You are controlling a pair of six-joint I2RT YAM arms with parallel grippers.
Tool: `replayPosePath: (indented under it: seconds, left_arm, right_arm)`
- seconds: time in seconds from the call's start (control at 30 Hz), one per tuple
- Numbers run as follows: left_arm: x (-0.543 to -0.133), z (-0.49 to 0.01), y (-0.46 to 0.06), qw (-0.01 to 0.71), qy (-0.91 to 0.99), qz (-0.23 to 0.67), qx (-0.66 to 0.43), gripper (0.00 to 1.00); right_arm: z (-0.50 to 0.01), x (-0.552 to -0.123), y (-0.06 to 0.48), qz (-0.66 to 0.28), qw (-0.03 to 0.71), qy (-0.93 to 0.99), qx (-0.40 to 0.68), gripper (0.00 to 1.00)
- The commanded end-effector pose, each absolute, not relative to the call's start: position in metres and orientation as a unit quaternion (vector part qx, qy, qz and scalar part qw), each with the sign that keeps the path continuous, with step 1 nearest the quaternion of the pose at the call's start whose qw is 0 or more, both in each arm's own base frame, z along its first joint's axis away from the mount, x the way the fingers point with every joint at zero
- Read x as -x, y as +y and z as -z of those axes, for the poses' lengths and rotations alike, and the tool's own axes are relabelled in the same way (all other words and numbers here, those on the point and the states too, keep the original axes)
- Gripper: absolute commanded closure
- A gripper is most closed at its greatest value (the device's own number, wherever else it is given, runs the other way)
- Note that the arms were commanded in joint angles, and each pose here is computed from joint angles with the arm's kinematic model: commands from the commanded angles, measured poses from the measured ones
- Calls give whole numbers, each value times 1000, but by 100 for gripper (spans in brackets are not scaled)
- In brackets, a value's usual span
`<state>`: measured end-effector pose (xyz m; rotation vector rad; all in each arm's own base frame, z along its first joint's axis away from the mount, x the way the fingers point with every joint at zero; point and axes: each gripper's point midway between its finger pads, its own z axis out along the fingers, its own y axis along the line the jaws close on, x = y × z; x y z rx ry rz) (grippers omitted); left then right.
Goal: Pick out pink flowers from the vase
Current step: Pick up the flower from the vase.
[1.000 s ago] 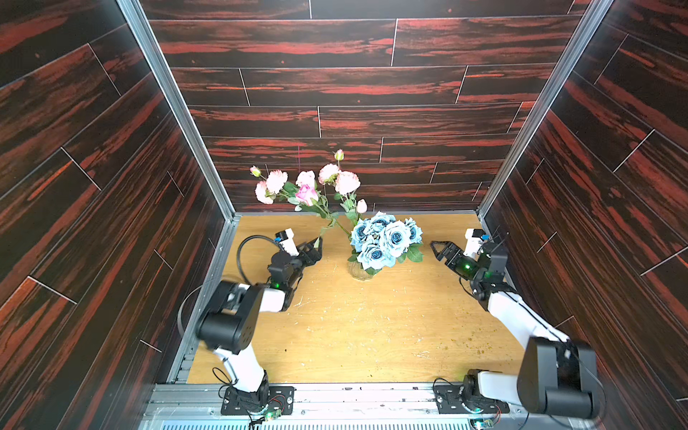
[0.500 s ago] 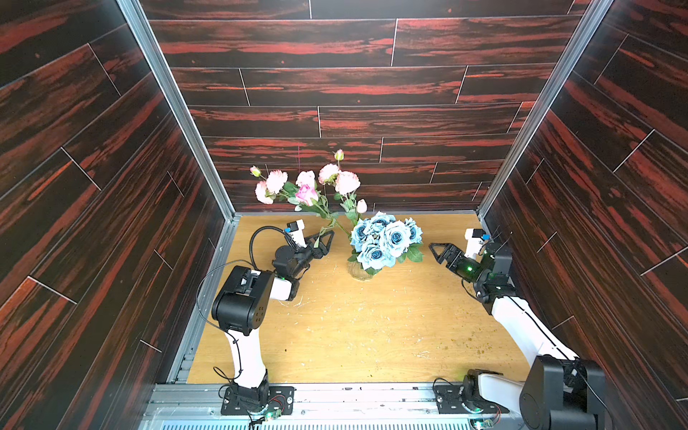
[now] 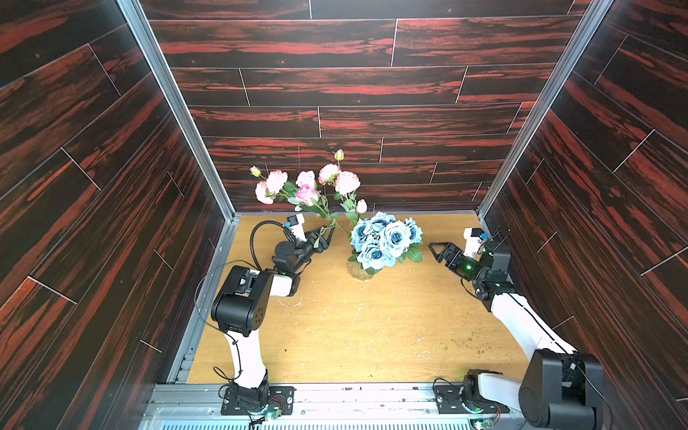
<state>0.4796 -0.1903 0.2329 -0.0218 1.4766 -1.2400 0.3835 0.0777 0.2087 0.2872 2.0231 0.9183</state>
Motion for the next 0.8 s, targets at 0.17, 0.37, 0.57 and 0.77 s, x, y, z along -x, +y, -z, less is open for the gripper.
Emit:
replayPosePath:
  seconds: [0.17,0.37,0.57,0.77]
  left_arm:
    - [-488,-277,-193,610,580,540,16,30]
    - [-503,-270,-191,604,578,546,45,55]
    - [-501,-283,-196,596,568,566,41,79]
    - [-493,-298,-194,598,566,566,40,94]
  right_arm:
    - [-214,-385,80,-370,432,814,-112,3]
    - [-215,-384,81,-372,432,814,-111,3]
    - [-220,-383,81,-374,436,812,-108,3]
    - [-237,-384,84,-384,446,802,-99,3]
